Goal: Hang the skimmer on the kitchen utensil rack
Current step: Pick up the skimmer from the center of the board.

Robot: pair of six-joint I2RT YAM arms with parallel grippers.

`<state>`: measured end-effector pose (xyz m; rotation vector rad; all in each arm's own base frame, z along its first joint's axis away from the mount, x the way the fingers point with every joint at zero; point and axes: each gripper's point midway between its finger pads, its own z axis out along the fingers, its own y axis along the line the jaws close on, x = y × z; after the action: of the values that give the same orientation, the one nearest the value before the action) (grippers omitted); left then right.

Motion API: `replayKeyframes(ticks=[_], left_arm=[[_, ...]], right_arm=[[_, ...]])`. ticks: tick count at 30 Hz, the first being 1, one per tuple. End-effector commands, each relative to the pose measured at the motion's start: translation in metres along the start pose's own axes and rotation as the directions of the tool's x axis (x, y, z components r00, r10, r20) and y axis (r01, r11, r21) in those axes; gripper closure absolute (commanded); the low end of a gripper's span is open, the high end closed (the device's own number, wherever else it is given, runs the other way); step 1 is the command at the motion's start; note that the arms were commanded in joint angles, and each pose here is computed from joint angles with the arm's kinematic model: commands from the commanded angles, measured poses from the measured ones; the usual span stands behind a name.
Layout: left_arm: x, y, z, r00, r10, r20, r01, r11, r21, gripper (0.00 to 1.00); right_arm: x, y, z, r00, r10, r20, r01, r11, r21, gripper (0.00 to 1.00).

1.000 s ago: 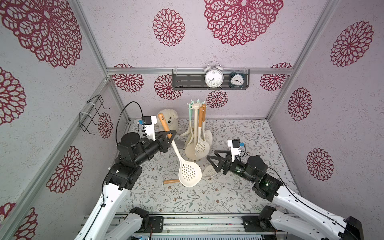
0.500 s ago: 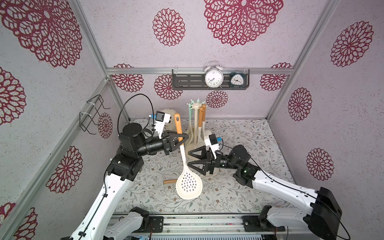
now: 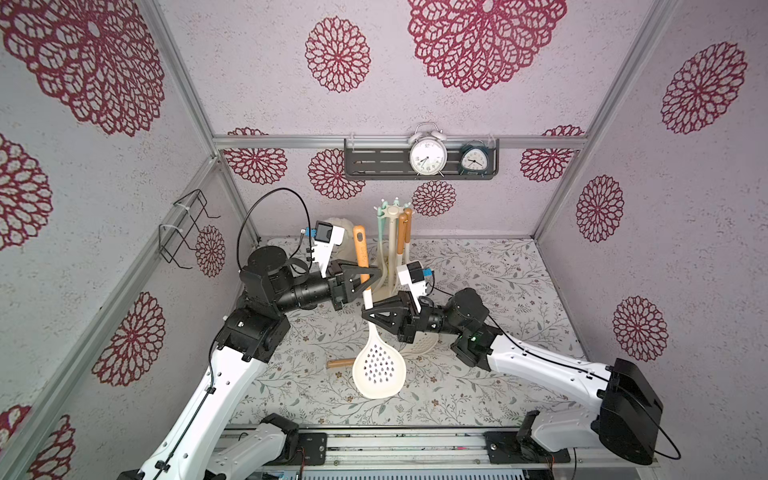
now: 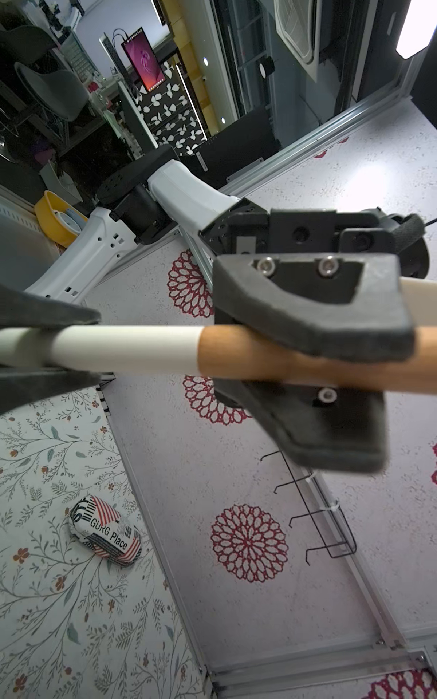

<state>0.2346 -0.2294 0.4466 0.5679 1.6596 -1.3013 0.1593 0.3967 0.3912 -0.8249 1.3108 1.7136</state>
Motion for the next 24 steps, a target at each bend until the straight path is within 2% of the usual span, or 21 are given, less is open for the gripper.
replayKeyframes(ticks=[1, 2, 3, 5, 9, 12, 16, 24], left_arm=[[-0.013, 0.005, -0.001, 0.998, 0.012, 0.062, -0.008, 0.998, -0.058, 0.84], [-0.013, 0.009, -0.002, 0.998, 0.01, 0.064, -0.004, 0.996, -0.089, 0.52], [-0.014, 0.015, -0.005, 0.997, 0.014, 0.071, -0.004, 0.99, -0.139, 0.31], [-0.016, 0.025, -0.013, 0.995, 0.037, 0.092, -0.013, 0.97, -0.244, 0.18], [-0.017, 0.05, -0.03, 0.992, 0.078, 0.097, -0.026, 0.893, -0.45, 0.12], [-0.011, 0.068, -0.037, 0.994, 0.073, 0.085, -0.016, 0.841, -0.541, 0.1], [-0.007, 0.069, -0.027, 0.996, 0.055, 0.07, -0.011, 0.859, -0.511, 0.11], [-0.002, 0.073, -0.001, 0.998, 0.021, 0.06, 0.007, 0.901, -0.433, 0.1]], right_arm=[[-0.019, 0.017, 0.0, 0.996, -0.06, 0.071, 0.06, 0.998, -0.007, 1.0], [-0.019, 0.012, -0.001, 0.995, -0.064, 0.073, 0.061, 0.997, 0.037, 1.0], [-0.022, 0.003, -0.004, 0.993, -0.077, 0.087, 0.066, 0.991, 0.116, 1.0], [-0.021, -0.018, -0.009, 0.992, -0.095, 0.077, 0.07, 0.956, 0.284, 1.0], [-0.015, -0.052, -0.029, 0.992, -0.113, 0.06, 0.059, 0.823, 0.565, 1.0], [-0.014, -0.061, -0.041, 0.99, -0.121, 0.071, 0.045, 0.755, 0.655, 1.0], [-0.012, -0.057, -0.035, 0.989, -0.139, 0.05, 0.069, 0.733, 0.677, 1.0], [-0.01, -0.047, -0.019, 0.988, -0.147, 0.047, 0.083, 0.763, 0.641, 1.0]])
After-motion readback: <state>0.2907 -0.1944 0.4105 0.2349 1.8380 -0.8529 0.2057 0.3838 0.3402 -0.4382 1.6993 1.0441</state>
